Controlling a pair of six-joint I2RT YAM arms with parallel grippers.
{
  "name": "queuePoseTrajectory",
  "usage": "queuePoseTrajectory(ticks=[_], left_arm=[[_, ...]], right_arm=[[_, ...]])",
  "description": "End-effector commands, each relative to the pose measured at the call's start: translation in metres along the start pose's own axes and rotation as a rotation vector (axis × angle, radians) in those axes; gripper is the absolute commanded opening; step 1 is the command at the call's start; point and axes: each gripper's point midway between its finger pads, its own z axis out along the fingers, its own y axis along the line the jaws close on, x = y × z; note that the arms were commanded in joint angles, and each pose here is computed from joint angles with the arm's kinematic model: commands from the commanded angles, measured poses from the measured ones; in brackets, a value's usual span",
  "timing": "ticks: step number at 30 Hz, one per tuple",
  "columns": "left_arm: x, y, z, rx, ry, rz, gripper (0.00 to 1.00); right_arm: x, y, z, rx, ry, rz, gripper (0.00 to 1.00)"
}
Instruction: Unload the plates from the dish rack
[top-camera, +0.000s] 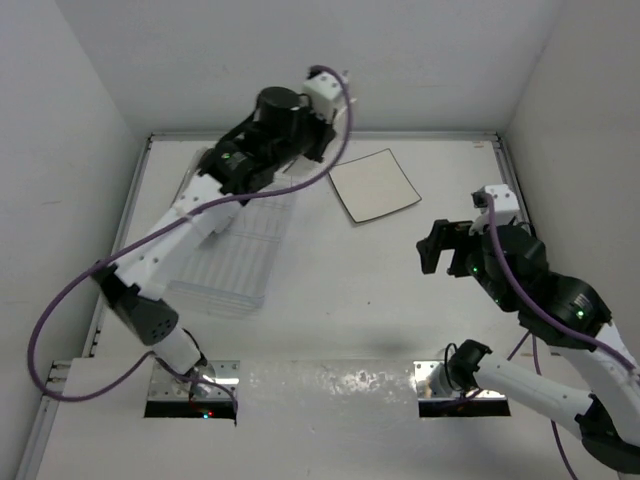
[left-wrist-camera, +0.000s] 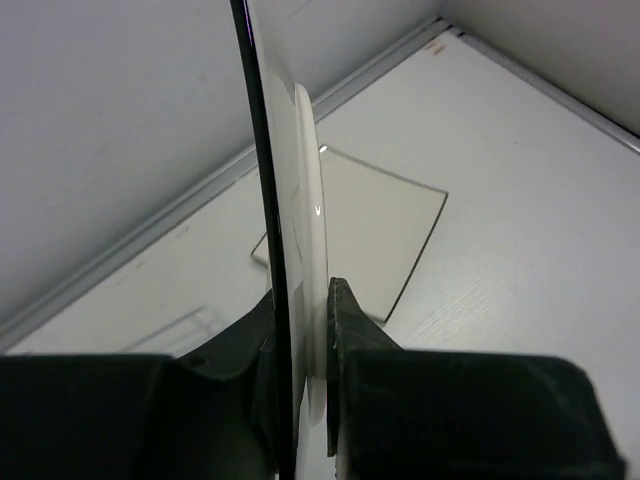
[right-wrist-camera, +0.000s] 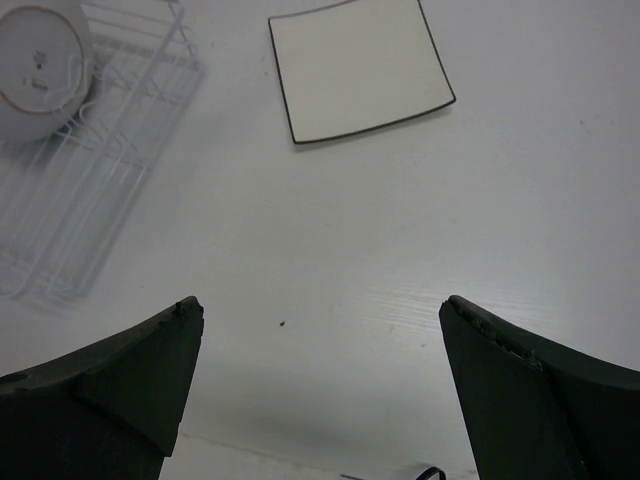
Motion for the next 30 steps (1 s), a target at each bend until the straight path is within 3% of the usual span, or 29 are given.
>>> queuePoseTrajectory(ticks=[1,8,14,20,30], left_arm=[[-0.095,-0.010,0.023,-0.046,-0.318,0.105,0.00],[-0.024,-0.067,0.118,-0.127,-0.171,0.400,0.00],[0.038,-0.096,0.169,-0.118,-0.069,0.610,0.00],[0.081,-0.116,0.196,-0.115,-0.005,0.748,0.00],[0.136,-0.124,0.231,-0.117,0.051,0.838,0.00]], right_arm=[[-0.022,-0.013,-0.023,0.029,-0.067,0.039,0.99],[-0.025,-0.026,-0.047,0.023,-0.097,0.059,0.99],[-0.022,-0.021,-0.055,-0.028,-0.065,0.030,0.99],[-0.020,-0.030,-0.059,-0.003,-0.075,0.018,0.99],[-0.007,-0.032,-0.047,0.021,-0.050,-0.022,0.99]])
